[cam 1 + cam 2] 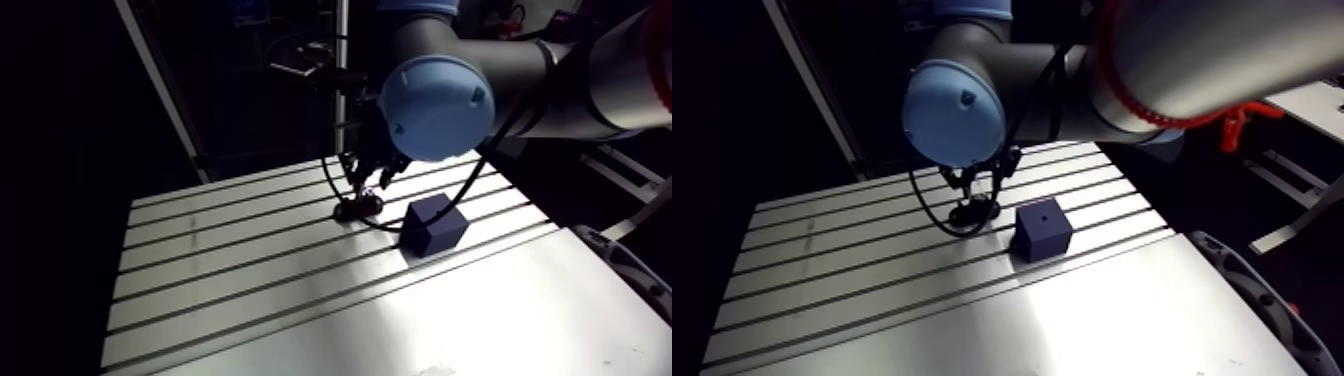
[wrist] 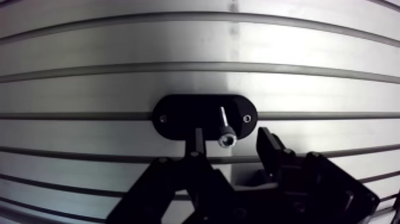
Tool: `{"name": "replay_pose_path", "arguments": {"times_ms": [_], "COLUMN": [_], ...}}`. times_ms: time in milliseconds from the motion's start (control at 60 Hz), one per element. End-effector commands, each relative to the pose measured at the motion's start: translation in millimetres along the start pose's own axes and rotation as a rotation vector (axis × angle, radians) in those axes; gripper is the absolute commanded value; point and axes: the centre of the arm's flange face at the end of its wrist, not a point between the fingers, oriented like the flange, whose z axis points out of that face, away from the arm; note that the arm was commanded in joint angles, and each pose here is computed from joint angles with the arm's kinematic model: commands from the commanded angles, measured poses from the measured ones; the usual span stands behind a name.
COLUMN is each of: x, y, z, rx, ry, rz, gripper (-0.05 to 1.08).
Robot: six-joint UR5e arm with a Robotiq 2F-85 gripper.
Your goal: Pick up the M10 bolt and insert it into the hole until fully seated.
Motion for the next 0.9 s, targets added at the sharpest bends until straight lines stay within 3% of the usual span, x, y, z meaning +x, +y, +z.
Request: {"name": "replay_pose_path", "arguments": {"times_ms": [17,383,900], "x": [-1.1,-2.1,0.2], "y": [-0.2,1.1,1.9], "z": [1.1,5.8,6.0], "rx": [0.001,-0.002,-0.003], "ry": [-0.002,-0.013,-0.01], "rz": [0.002,0.005,0.005], "gripper": [0.44,0.44,0.59]}}
